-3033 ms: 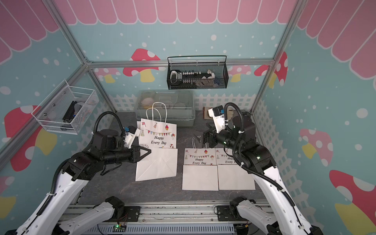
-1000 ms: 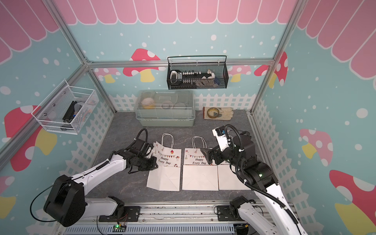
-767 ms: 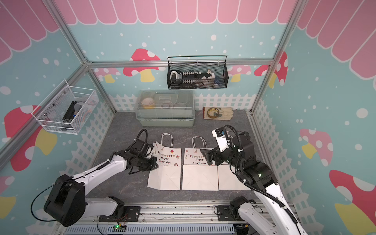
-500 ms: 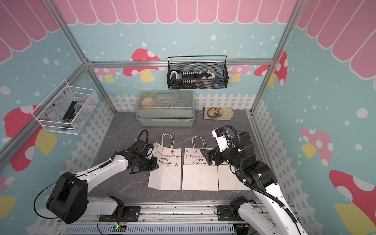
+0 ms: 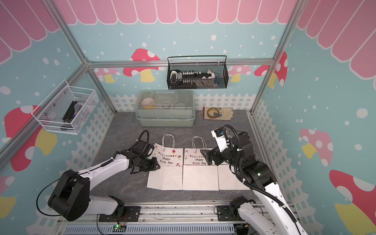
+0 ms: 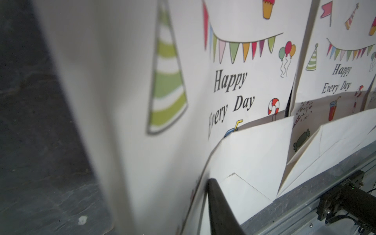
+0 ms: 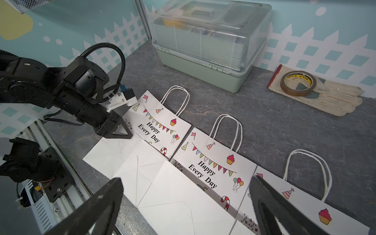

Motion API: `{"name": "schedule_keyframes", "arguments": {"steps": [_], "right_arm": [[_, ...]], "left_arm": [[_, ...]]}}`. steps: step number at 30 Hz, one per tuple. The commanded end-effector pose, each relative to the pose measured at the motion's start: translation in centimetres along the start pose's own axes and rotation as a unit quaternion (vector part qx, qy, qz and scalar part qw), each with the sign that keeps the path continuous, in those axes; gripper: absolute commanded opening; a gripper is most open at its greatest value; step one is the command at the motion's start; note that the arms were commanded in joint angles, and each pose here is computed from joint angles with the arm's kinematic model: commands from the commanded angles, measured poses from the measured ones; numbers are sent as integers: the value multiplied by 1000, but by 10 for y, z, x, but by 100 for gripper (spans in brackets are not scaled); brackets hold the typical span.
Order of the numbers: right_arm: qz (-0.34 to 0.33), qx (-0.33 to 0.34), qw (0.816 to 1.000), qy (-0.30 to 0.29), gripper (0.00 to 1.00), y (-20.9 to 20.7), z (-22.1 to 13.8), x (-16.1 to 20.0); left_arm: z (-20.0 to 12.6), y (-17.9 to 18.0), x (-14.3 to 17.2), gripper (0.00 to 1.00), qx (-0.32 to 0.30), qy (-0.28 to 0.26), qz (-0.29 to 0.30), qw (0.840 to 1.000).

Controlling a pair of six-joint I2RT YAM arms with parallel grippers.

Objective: Put away the paper bag
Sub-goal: Place the paper bag at the center of the board.

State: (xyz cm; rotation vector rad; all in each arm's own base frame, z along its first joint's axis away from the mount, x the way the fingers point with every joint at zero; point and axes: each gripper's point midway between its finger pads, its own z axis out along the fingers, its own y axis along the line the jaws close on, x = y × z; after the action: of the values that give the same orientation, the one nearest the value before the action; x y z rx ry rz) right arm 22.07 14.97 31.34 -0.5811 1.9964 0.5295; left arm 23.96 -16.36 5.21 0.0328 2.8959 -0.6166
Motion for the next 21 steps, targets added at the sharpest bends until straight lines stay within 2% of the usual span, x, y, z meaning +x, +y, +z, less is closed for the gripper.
{"name": "schedule_keyframes", "arguments": {"steps": [1, 11, 16, 18, 21], "right_arm": [[-10, 3, 1000, 5, 99, -2, -1, 5], [-10, 2, 1000, 4, 99, -1, -2, 5], [-10, 3, 1000, 2, 99, -1, -3, 3], [-10, 2, 1000, 3, 99, -1, -3, 3], [-10, 2, 1000, 3, 99, -1, -4, 3]], "left_arm": [[-11, -2, -8, 35, -7, -14, 14, 1000], [-22, 9, -2, 52, -50, 12, 24, 998], [-26, 9, -1, 65, -53, 12, 34, 998], [-30, 18, -5, 72, -63, 13, 23, 998], [-34, 19, -9, 87, -64, 8, 18, 998]]}}
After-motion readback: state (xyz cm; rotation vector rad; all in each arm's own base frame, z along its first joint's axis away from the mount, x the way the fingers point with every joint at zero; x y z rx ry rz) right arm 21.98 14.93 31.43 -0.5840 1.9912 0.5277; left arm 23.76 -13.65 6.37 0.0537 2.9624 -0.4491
